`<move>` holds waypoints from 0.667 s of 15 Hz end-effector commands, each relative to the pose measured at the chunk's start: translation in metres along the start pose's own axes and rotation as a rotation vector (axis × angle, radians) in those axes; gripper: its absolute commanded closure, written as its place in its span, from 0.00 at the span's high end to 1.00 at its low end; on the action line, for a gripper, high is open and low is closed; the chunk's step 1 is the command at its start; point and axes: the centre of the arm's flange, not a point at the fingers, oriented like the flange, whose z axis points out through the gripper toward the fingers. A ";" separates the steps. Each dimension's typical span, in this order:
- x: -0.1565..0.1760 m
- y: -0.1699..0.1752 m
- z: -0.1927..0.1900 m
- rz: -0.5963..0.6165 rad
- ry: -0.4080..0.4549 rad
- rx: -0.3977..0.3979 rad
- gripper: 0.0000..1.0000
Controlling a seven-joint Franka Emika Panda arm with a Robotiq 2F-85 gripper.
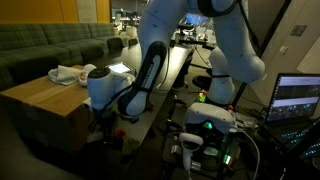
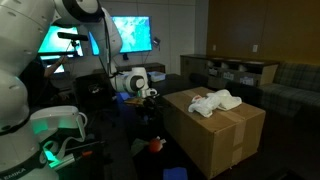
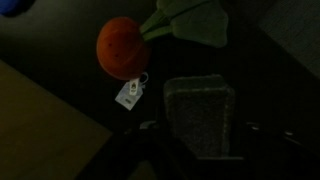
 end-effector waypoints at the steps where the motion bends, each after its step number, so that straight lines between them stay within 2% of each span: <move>1: -0.011 0.028 -0.059 0.044 0.008 -0.013 0.34; 5: -0.013 0.062 -0.113 0.070 -0.017 0.016 0.34; 10: -0.011 0.089 -0.169 0.085 0.001 0.014 0.34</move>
